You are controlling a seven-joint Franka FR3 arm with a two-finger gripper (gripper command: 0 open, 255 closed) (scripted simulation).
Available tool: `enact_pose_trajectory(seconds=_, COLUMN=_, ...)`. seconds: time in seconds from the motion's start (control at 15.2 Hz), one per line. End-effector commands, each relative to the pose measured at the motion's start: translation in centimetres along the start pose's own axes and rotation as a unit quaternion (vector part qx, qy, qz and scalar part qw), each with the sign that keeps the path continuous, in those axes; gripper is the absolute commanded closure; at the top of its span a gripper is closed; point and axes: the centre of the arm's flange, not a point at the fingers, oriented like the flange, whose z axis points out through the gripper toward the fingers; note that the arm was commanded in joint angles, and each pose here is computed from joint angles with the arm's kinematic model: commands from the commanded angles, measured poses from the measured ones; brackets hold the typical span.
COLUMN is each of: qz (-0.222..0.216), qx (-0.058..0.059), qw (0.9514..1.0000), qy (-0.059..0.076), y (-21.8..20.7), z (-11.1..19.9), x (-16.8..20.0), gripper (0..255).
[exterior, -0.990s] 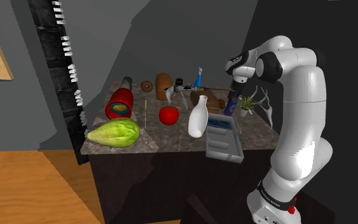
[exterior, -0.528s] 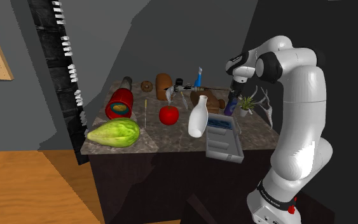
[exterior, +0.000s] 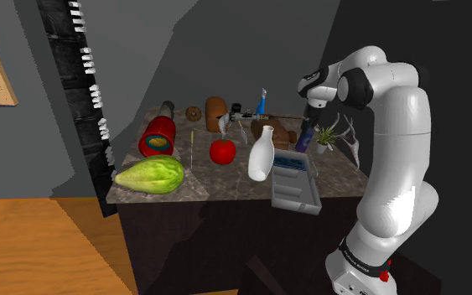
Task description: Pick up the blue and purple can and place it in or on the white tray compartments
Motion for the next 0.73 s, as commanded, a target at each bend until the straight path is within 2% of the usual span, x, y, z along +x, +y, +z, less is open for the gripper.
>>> enact_pose_trajectory(seconds=0.0, qz=0.0, qx=0.0, qw=1.0, qy=0.0, y=0.0, z=-0.9, x=0.0, gripper=255)
enact_pose_trajectory(seconds=0.66, qz=0.0, qx=0.0, qw=1.0, qy=0.0, y=-0.1, z=-6.2, x=-0.1, gripper=255)
